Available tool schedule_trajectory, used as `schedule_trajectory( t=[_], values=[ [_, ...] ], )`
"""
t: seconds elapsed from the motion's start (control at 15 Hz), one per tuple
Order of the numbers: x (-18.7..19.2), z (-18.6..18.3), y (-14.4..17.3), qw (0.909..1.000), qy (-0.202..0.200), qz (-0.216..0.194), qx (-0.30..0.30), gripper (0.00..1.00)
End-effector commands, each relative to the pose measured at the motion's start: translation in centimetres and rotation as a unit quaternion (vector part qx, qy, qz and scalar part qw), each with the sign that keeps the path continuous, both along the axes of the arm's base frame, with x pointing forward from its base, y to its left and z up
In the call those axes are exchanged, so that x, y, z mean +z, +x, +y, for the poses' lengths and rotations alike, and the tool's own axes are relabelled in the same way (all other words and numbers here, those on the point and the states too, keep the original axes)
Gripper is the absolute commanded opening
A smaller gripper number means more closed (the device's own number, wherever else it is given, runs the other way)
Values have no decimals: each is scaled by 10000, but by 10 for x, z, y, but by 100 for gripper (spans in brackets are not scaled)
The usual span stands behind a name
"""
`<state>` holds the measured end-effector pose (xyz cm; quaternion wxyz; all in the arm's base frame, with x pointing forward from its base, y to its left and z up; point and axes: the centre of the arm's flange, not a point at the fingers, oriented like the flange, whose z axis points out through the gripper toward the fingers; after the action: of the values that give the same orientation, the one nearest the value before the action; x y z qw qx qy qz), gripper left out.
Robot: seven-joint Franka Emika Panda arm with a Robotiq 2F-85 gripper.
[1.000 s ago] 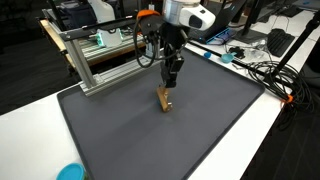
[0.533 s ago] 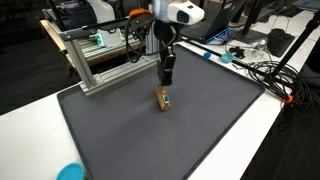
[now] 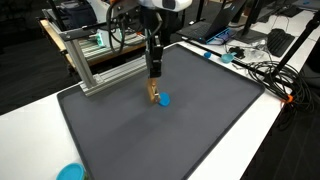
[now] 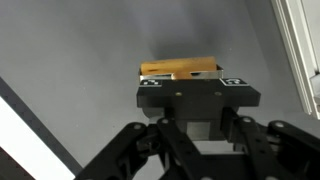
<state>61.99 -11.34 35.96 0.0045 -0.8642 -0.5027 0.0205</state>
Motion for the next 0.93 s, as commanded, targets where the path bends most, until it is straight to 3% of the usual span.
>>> schedule_trajectory(
  t=[0.0, 0.07, 0.13, 0.53, 0.87],
  values=[
    [-3, 2, -1, 9999, 44, -6, 97, 46],
    [-8, 5, -2, 9998, 73, -2, 172, 46],
    [-11, 6, -3, 9997, 88, 9, 210, 21],
    [-8, 7, -16, 9979, 76, -630, -95, 21],
    [-16, 10, -17, 9972, 288, -686, 26, 21]
  ],
)
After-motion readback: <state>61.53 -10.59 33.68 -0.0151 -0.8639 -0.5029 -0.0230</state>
